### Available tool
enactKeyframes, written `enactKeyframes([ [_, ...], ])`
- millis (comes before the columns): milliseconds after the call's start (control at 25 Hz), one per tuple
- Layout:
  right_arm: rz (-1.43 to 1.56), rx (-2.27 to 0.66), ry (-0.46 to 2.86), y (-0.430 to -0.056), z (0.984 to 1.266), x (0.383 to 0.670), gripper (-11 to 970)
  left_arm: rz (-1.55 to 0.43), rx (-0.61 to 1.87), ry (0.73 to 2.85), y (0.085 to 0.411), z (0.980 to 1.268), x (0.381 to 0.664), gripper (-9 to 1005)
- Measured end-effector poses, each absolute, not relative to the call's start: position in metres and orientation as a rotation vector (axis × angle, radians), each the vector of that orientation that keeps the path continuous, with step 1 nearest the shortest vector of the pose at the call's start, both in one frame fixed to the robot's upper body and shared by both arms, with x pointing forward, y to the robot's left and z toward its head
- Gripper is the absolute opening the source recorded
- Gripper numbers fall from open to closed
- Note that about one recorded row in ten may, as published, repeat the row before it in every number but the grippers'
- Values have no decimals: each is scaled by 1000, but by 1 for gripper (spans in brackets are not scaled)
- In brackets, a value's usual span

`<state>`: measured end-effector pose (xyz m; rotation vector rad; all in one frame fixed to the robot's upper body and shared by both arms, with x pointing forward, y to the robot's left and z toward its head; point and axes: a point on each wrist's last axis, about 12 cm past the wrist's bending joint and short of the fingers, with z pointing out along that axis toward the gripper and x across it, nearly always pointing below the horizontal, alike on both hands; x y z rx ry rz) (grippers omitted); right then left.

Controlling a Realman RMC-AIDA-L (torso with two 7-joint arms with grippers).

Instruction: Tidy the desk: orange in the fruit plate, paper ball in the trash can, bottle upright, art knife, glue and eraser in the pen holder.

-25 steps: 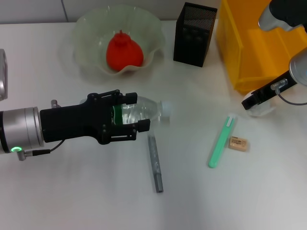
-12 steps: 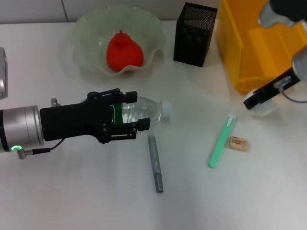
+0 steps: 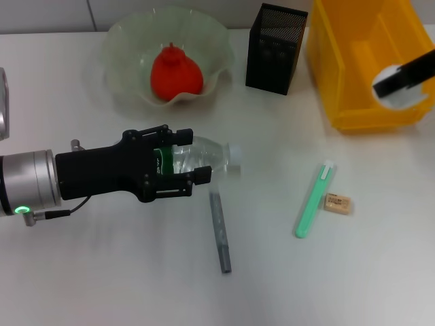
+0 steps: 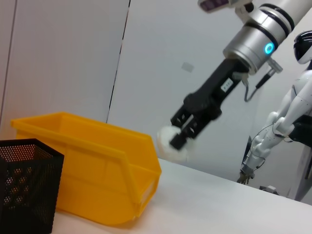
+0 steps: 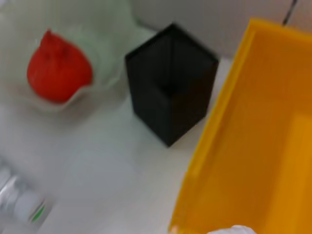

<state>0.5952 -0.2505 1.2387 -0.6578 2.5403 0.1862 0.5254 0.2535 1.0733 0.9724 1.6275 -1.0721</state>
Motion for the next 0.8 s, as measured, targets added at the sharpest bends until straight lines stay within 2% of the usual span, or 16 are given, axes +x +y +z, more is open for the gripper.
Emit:
enactKeyframes([
  [360, 125, -578, 2428, -270, 1242, 615, 570, -1075, 972, 1626, 253, 1073, 525, 813],
  [800, 141, -571, 2337, -270, 1210, 638, 592, -1078, 974, 1622, 253, 1074, 525, 812],
])
